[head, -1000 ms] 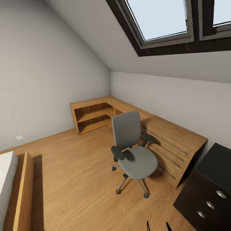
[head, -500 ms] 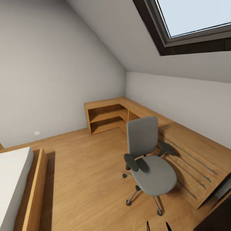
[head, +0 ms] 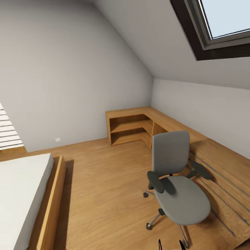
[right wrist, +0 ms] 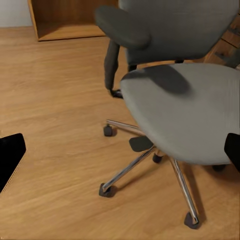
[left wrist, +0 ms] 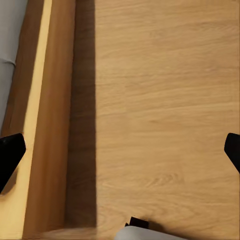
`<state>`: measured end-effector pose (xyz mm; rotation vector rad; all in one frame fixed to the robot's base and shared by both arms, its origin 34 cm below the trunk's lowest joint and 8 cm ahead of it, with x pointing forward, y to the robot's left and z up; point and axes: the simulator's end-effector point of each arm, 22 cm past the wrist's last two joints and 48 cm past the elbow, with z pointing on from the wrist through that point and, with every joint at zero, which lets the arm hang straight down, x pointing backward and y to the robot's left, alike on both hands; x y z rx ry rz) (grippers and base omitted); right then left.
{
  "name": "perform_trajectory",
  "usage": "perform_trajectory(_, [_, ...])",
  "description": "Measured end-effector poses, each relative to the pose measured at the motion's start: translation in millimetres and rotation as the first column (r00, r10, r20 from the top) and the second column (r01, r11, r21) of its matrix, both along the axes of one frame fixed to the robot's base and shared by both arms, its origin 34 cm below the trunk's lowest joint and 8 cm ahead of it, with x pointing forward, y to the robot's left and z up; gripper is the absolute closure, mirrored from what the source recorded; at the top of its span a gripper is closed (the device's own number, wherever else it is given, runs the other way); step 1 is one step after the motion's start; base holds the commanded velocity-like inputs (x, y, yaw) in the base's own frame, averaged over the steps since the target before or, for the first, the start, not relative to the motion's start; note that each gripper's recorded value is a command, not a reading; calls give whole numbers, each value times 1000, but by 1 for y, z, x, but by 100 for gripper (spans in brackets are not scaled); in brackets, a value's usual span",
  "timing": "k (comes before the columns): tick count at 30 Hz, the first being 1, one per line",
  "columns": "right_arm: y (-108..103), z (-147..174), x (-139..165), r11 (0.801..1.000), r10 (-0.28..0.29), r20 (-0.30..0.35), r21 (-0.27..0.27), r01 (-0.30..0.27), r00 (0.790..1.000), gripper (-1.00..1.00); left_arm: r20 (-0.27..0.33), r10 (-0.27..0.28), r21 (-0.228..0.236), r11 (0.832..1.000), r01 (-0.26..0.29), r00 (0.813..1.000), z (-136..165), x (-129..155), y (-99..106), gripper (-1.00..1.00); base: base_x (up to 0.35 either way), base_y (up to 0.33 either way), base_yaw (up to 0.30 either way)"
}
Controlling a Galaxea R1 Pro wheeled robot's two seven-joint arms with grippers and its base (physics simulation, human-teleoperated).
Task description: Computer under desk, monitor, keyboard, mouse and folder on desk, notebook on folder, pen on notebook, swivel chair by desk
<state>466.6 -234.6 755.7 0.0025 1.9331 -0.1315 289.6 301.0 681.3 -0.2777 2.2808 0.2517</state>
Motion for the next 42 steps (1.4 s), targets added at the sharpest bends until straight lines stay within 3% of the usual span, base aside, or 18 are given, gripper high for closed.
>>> perform_trajectory(8, [0, 2, 1, 1000, 1, 7, 0, -1, 1000, -100, 6, 1, 0, 1000, -1, 1000, 1, 2, 0, -100, 42, 0, 260])
perform_trajectory(23, [0, 7, 4, 1000, 1, 18, 0, -1, 1000, -100, 19, -9, -5, 1000, 9, 1000, 3, 6, -2, -100, 280, 0, 257])
perform_trajectory(42, [-1, 11, 7, 1000, -2, 29, -1, 2, 1000, -100, 31, -13, -3, 1000, 13, 999, 5, 10, -3, -100, 70, 0, 186])
